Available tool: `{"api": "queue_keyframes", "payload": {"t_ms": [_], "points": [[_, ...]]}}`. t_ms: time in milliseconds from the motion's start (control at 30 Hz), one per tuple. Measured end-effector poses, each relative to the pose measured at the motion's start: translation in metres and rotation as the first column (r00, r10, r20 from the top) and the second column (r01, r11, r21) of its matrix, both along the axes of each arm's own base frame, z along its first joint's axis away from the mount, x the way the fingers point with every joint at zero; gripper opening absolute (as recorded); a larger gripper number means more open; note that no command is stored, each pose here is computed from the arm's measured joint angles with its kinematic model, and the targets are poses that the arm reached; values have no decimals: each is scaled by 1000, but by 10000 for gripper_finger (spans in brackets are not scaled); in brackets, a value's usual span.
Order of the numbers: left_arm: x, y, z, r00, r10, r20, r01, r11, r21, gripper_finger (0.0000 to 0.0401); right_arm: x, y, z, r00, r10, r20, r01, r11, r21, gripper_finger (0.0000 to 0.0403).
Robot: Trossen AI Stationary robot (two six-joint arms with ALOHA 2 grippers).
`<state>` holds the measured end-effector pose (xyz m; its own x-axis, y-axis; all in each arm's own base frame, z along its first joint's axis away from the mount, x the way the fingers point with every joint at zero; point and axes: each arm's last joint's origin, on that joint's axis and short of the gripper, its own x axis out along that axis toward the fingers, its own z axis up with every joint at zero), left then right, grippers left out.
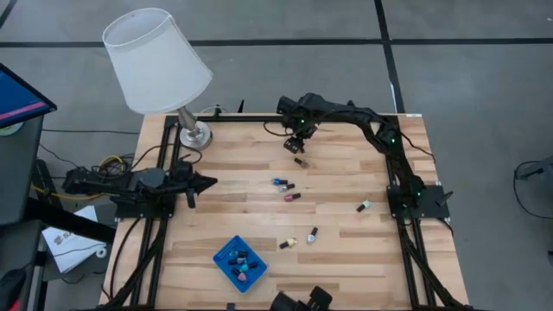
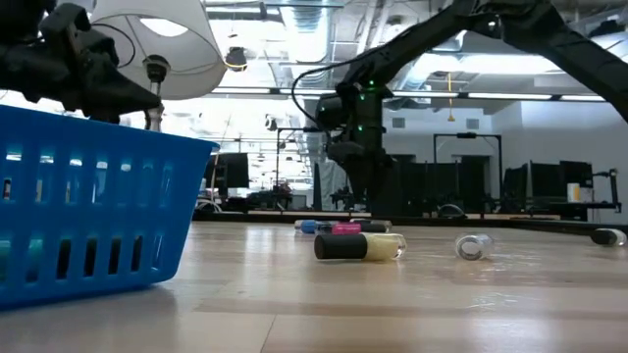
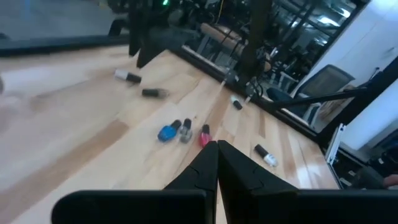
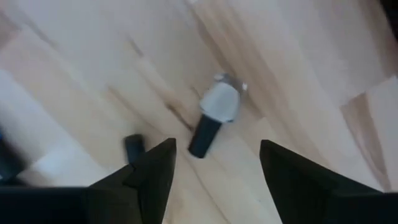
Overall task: Pick & Place Nail Polish
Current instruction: Put the top left white nail polish bottle in the blue bin
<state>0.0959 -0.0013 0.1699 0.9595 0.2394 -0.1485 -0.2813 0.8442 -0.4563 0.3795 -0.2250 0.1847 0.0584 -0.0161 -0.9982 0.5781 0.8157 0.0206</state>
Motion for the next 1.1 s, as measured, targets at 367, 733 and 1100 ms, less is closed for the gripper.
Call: {"api": "queue_keyframes", "payload": {"t_ms": [367,733,1100], "points": [[1,0,-2,1000,3,-7,-3,1000,28,1,-3,-3,-28,999,-10,31,10,1000,-11,207],[3,0,-4,1000,7,-28,-6,999,34,1,-10,3,-46,1000,-1,8,1,1000,-2,168],[6,0,-8,997,11,-70,-8,999,40,1,-7,9,-41,1000,20,17,-20,1000,-10,44]]}}
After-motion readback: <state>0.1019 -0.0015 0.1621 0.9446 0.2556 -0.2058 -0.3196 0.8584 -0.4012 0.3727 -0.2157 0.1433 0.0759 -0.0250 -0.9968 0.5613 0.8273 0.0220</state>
